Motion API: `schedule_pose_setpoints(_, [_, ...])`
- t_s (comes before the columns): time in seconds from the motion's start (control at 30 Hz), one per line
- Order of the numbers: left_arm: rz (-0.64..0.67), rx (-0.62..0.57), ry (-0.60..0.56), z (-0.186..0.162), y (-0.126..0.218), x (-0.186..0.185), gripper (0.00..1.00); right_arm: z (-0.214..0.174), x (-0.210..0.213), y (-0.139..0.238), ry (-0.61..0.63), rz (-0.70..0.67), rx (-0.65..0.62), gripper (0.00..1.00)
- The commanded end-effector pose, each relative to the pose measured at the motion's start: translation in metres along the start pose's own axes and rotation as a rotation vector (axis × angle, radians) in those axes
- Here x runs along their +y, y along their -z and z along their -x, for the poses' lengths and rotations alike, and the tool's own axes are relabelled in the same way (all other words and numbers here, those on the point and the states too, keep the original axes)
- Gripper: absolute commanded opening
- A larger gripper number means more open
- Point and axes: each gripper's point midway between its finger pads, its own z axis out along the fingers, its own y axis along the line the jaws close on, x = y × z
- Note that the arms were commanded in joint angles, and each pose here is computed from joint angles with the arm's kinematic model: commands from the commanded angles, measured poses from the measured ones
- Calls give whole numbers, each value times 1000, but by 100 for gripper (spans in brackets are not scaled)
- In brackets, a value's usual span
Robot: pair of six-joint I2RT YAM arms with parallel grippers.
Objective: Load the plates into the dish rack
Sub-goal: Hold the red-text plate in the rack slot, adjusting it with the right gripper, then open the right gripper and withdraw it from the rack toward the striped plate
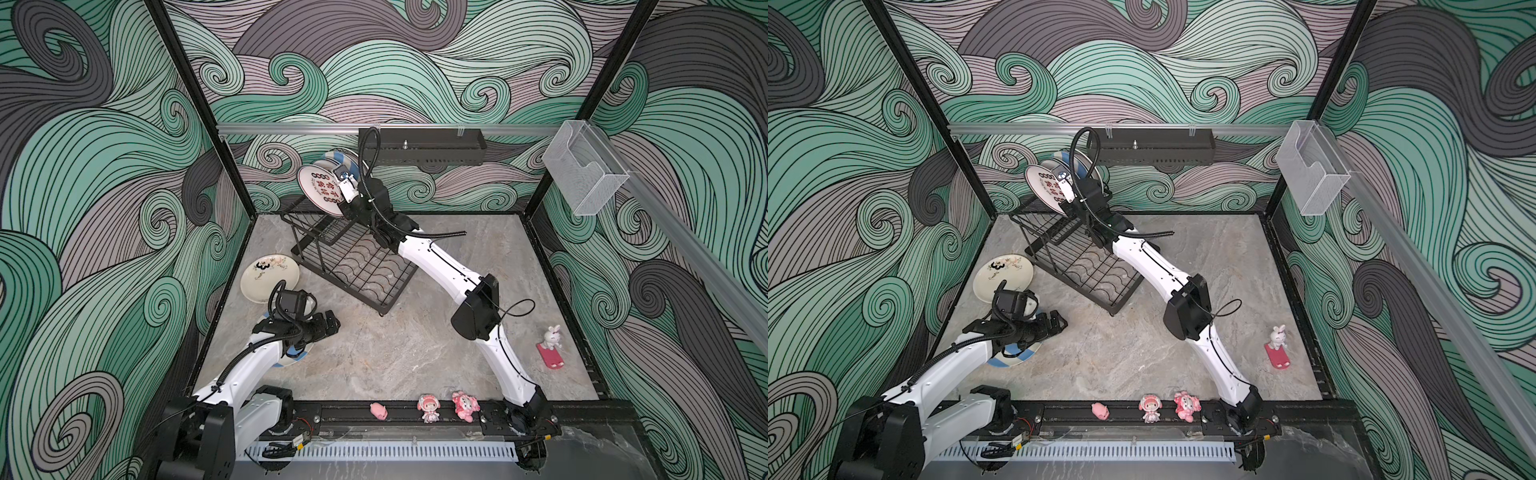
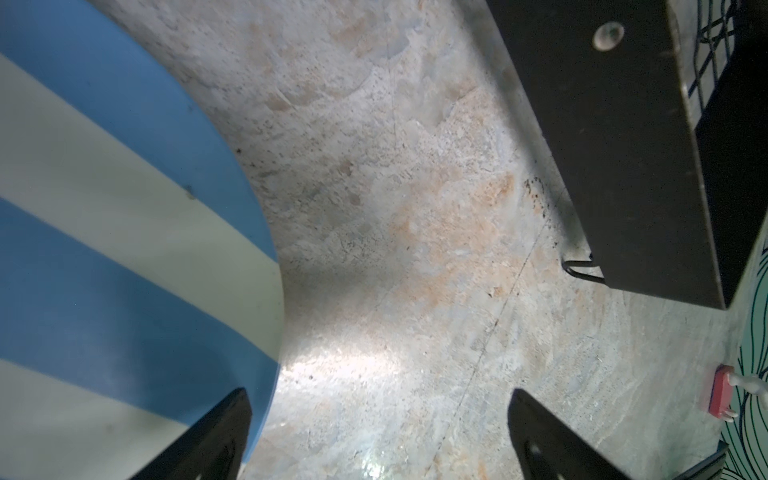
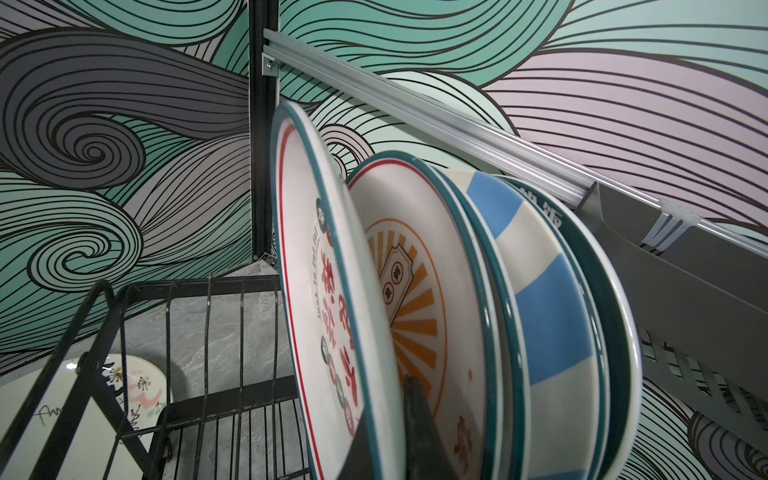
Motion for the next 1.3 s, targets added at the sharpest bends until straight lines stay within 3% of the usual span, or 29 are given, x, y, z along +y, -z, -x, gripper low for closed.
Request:
schedule_pose_setpoints(0.0, [13, 10, -5, -1, 0, 2, 99, 2, 10, -1, -22, 1, -5, 7])
schedule_pose_setpoints(0.23, [36, 6, -2, 0, 1, 5, 99, 10, 6, 4, -13, 0, -12, 21])
schedule_pose_setpoints(0.33, [41, 11, 0, 0, 1, 6, 99, 15, 6, 9, -11, 4, -13, 36])
schedule_pose_setpoints(0.5, [77, 1, 1, 4, 3, 10, 99, 29, 2, 22, -11, 13, -11, 49])
schedule_pose_setpoints(0.9, [138, -55, 8, 19, 7, 16, 98, 53, -23, 106, -63, 62, 91, 72])
schedule_pose_setpoints(1.03, [106, -38, 8, 19, 1, 11, 99, 24, -32, 144, -146, 93, 166, 78])
schedule_pose_setpoints(1.27, [38, -9, -5, 15, -5, 0, 98, -82, -31, 209, -398, 200, 323, 81])
